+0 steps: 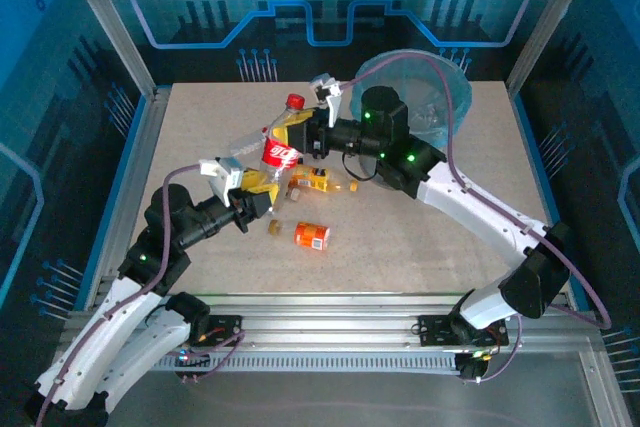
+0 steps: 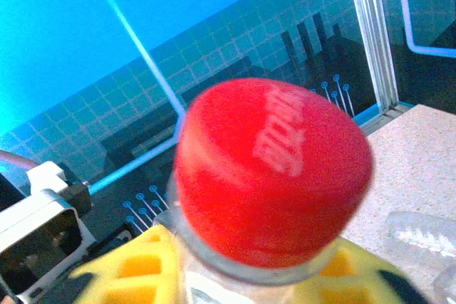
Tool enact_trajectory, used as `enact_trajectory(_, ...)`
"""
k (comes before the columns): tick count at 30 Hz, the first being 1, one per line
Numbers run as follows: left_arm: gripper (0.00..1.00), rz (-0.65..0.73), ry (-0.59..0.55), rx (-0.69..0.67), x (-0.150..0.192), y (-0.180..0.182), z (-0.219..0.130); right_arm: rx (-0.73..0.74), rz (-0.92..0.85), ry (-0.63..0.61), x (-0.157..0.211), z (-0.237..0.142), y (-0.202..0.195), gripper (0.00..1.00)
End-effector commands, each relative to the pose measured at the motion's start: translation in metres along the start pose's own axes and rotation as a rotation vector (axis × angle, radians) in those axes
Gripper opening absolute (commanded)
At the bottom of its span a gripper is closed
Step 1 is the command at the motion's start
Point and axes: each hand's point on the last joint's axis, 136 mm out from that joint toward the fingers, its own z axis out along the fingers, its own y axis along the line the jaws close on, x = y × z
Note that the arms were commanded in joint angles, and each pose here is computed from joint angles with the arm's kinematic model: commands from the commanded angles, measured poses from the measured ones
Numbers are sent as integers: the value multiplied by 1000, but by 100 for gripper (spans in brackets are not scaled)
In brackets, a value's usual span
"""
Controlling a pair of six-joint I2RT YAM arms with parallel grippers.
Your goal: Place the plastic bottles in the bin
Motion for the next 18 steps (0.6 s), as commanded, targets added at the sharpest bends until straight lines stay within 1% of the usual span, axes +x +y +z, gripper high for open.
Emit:
enact_trajectory(1,30,23,-21,40,-4,-9,-1,-32,-38,-31,-23,-8,13,4)
enact_trajectory(2,31,20,-24,41,-4,-9,-1,-29,-45,-36,-24,-10,14,4)
enact_trajectory(3,38,21,-29,40,-6,-9,-1,-24,-54,-41,-26,-11,14,4)
enact_trajectory(5,53,16,-35,33,-10,-9,-2,-10,-67,-54,-31,-16,16,3)
enact_trajectory(7,78,15,-48,24,-15,-9,-4,24,-89,-66,-36,-22,14,2)
enact_trajectory(8,86,9,-56,16,-16,-8,-6,55,-100,-70,-40,-24,11,2)
enact_trajectory(9,90,9,-71,7,-20,-7,-8,95,-118,-74,-45,-29,8,2)
enact_trajectory(10,94,11,-85,-2,-23,-7,-10,135,-147,-80,-50,-34,6,2)
enact_trajectory(12,96,12,-108,-26,-28,-4,-14,225,-202,-98,-63,-45,-1,2)
enact_trajectory(14,98,14,-127,-52,-33,-1,-17,305,-263,-118,-77,-57,-5,2)
enact_trajectory(18,98,16,-135,-91,-35,4,-21,532,-367,-164,-107,-91,-25,2)
